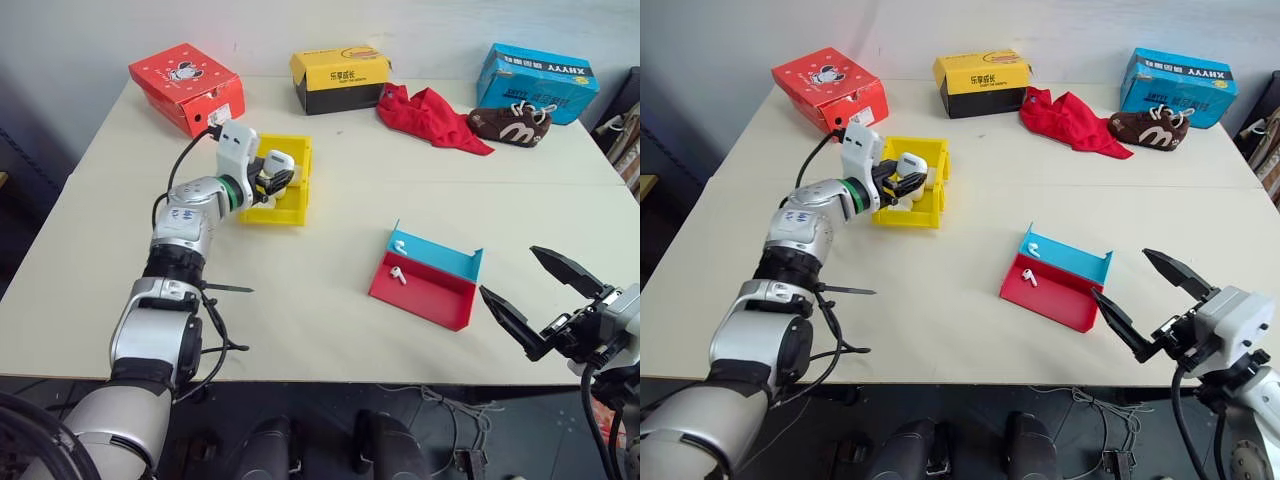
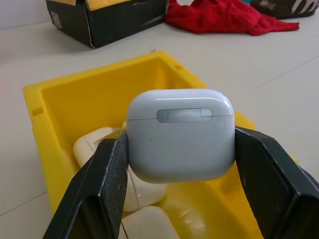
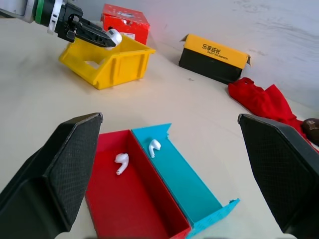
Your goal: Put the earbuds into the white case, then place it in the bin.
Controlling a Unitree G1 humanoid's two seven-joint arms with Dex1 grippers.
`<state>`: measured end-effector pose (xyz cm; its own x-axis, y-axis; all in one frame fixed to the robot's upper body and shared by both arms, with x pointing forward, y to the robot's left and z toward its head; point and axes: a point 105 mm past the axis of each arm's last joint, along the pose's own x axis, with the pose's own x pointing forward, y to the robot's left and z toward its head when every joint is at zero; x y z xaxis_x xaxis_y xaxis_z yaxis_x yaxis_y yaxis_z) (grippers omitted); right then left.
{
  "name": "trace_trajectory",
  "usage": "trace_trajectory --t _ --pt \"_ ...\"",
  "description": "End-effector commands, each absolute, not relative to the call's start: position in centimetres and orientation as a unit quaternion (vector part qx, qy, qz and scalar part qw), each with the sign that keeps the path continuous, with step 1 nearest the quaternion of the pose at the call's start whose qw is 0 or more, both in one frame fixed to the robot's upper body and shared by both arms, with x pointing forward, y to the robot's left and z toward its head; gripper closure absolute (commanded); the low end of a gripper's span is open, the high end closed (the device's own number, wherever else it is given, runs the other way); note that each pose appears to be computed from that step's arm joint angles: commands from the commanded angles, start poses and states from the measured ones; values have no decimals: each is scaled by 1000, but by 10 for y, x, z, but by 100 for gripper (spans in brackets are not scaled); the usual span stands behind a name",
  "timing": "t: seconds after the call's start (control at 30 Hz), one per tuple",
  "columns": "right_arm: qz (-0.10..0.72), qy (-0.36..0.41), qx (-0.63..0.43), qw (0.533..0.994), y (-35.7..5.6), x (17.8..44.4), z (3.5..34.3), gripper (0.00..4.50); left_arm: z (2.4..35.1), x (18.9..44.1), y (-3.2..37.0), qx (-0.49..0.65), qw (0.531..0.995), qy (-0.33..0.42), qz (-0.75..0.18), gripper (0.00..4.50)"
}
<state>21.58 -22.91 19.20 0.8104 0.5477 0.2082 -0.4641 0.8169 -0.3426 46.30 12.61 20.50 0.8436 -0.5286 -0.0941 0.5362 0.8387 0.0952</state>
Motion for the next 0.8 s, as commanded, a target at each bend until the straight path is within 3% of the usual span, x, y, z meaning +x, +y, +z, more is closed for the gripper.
trace_trajectory --t 0.03,0.17,0.3,0.43,0.57,0.67,0.8 --pt "263 -167 -145 939 -227 215 196 1 222 464 122 69 952 1 -298 138" --pt "264 -165 -151 938 -230 215 196 0 240 462 152 94 956 -19 -278 3" --pt "277 -142 -170 935 -239 215 191 0 248 435 182 114 936 -45 -331 1" --pt "303 -116 -209 923 -255 222 191 0 234 382 211 219 892 -64 -389 1" --pt "348 -56 -227 908 -279 231 184 0 174 315 235 337 820 18 -462 1" --pt "365 -31 -260 894 -297 238 179 0 156 283 253 320 816 65 -476 1" --pt "375 -15 -297 878 -313 249 178 0 159 269 268 295 849 61 -434 1"
